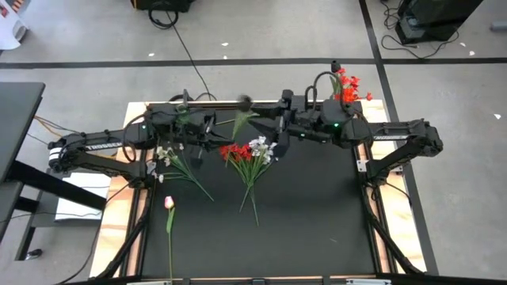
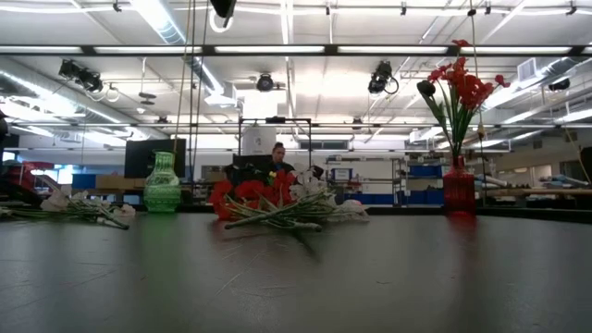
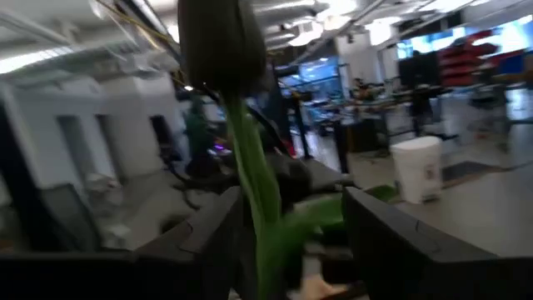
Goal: Sort flowers into vase by color
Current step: Put the black tulip into the red flower vase
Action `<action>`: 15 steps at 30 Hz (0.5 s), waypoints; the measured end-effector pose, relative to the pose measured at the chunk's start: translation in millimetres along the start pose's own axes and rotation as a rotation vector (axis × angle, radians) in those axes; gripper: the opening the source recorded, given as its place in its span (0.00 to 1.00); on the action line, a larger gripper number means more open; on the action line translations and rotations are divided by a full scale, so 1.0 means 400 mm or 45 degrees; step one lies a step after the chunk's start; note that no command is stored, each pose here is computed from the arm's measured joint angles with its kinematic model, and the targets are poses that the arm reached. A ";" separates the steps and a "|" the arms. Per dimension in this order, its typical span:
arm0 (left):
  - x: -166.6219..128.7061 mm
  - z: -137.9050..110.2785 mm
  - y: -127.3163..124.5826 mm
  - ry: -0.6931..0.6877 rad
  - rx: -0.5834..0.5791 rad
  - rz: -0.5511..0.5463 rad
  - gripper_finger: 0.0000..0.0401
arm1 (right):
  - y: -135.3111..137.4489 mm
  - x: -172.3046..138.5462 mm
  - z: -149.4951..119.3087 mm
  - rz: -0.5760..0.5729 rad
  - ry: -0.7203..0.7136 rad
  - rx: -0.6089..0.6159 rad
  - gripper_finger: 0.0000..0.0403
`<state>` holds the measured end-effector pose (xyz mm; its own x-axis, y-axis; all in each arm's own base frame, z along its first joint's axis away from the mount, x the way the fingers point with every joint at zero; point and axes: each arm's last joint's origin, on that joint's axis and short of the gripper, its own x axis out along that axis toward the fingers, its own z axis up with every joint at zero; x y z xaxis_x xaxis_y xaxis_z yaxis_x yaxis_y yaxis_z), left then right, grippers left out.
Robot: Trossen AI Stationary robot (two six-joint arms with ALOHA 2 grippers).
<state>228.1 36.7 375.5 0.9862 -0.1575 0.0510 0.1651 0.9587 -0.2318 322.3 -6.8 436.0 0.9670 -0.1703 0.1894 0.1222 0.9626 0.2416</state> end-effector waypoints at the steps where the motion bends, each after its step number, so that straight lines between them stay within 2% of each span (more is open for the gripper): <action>1: -0.004 0.005 0.001 -0.018 0.001 0.004 0.00 | 0.002 0.000 -0.004 -0.014 0.011 -0.015 0.53; 5: -0.009 0.018 0.009 -0.073 -0.002 0.017 0.00 | 0.003 0.004 -0.016 -0.027 0.043 -0.008 0.53; 9: -0.014 0.031 0.010 -0.126 0.009 0.015 0.00 | 0.004 0.017 -0.040 0.024 0.104 0.030 0.53; 15: -0.010 0.026 0.004 -0.111 0.005 0.000 0.00 | 0.004 0.030 -0.058 0.054 0.126 0.074 0.53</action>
<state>224.5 41.2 385.0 0.9813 -0.1363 0.1357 0.1648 0.9597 -0.2276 339.4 -2.5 416.7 0.9887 -0.1054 0.1063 0.0705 0.9542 0.2907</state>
